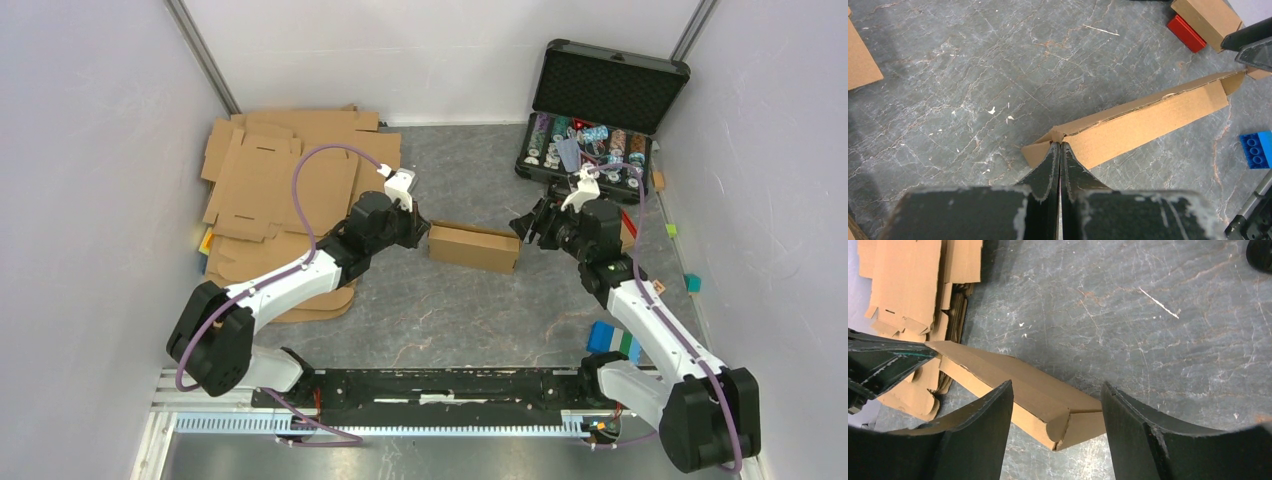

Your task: Fold the paper box

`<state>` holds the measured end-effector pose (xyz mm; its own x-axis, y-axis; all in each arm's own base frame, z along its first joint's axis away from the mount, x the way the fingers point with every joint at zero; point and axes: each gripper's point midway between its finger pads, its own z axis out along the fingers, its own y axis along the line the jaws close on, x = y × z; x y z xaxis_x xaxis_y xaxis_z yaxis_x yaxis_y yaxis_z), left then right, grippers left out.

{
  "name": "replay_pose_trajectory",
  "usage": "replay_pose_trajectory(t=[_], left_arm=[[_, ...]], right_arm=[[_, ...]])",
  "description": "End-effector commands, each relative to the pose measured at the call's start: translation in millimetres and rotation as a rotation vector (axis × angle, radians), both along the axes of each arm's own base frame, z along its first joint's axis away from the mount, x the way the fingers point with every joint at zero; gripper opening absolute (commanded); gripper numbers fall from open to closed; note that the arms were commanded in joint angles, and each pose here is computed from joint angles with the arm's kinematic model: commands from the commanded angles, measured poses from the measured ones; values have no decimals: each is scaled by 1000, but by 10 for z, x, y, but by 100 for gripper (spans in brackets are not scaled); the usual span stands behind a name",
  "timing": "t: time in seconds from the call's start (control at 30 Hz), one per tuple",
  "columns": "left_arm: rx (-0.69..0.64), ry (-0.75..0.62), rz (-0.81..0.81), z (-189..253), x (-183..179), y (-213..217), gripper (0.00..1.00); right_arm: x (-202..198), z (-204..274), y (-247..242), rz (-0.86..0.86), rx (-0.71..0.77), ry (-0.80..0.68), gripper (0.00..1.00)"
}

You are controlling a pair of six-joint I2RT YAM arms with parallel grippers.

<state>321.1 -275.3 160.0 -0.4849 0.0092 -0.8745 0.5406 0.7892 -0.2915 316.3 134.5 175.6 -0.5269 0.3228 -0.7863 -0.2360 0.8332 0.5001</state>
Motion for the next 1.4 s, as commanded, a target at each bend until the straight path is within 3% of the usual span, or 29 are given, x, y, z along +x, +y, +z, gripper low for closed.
replay_pose_trajectory(t=[0.0,0.5,1.03,1.23,1.37], left_arm=[[23,-46,-15,117,35,-31,2],[34,-46,-14,101,29,-40,3],[-41,-8,7,236,-128,46,31],[-259,52,-66,472,-176,11,51],[-350,112,-83,514,-108,-31,54]], right_arm=[[19,-11,-59,-63,45,-25,69],[-200,-475,-105,-40,-11,52,62],[-279,-679,-91,-17,-17,80,48],[-314,-740,-79,-1,-22,90,46],[-338,-756,-63,12,-18,88,45]])
